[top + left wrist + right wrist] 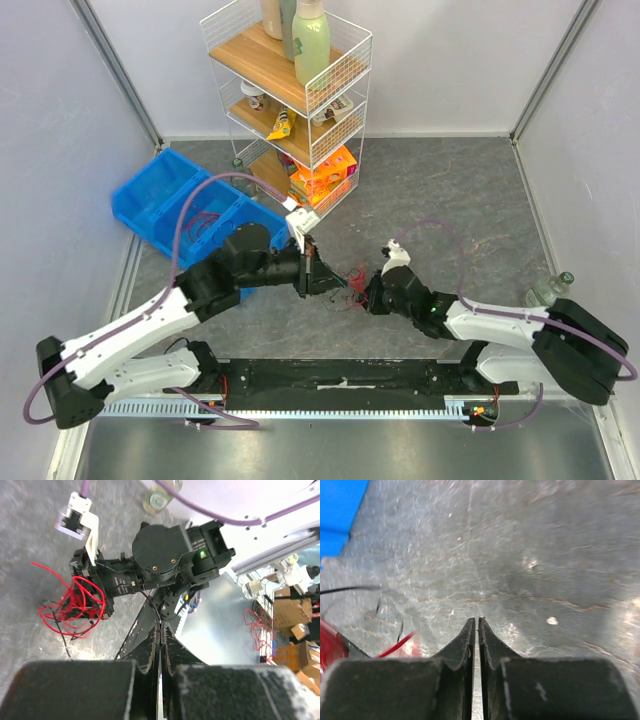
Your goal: Untangle the cables
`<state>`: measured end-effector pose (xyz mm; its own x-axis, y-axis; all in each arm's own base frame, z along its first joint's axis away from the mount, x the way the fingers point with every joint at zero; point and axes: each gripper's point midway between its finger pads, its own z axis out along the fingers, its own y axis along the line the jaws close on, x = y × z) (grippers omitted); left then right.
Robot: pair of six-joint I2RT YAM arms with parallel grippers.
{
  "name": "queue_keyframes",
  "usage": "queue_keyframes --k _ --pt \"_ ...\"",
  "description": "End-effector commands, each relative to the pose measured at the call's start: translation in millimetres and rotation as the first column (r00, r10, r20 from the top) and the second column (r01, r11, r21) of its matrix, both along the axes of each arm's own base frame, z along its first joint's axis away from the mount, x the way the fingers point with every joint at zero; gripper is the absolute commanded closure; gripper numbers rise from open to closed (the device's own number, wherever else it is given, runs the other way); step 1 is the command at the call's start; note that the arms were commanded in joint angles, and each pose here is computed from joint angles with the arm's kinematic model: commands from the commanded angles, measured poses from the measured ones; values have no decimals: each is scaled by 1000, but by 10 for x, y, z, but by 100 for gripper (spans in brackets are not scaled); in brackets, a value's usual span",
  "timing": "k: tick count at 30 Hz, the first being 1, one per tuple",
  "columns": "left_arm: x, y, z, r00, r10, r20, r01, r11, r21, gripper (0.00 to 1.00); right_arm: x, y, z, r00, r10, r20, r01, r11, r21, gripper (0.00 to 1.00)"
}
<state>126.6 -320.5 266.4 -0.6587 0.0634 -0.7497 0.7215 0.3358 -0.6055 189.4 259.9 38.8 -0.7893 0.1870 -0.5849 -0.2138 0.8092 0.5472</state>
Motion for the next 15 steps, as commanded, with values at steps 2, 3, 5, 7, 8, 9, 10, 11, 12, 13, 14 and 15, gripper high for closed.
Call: queue_keyframes --k 2,3,5,7,8,9,10,11,12,13,14,15 --pt "61 343 747 972 115 207 -103 992 -68 98 255 -615 14 965 -254 59 259 961 -95 100" --pt "118 466 827 955 169 246 -159 986 -59 98 268 -750 -7 956 -287 52 291 950 -115 100" --pt "239 731 1004 905 287 314 -281 957 -66 98 268 -984 -48 940 -339 46 342 928 -149 100" --pt "280 964 1168 854 370 366 -356 928 -106 98 285 -1155 -25 923 -379 60 384 908 -169 100" --pt "274 1035 1214 840 391 377 -373 920 -123 98 295 -1208 8 919 -389 72 395 903 -169 100" --pt "261 1080 1252 833 404 379 -380 914 -139 98 306 -1223 54 918 -387 82 396 904 -162 100" --pt "244 1093 1262 835 406 371 -380 913 -147 98 321 -1173 135 931 -351 103 363 920 -147 100" --pt "225 1068 1245 845 394 362 -367 919 -144 98 345 -1015 287 955 -260 142 276 956 -102 99" --pt "214 1029 1211 857 381 347 -356 925 -134 98 330 -810 420 973 -139 182 152 987 -56 89" --pt "201 985 1184 869 365 335 -342 931 -129 98 281 -580 568 975 -7 221 9 1000 -8 79" --pt "208 934 1137 879 352 323 -333 936 -114 98 229 -416 690 967 80 241 -88 996 25 69" --pt "224 905 1111 883 351 312 -335 936 -106 98 179 -279 799 952 151 264 -169 984 47 59"
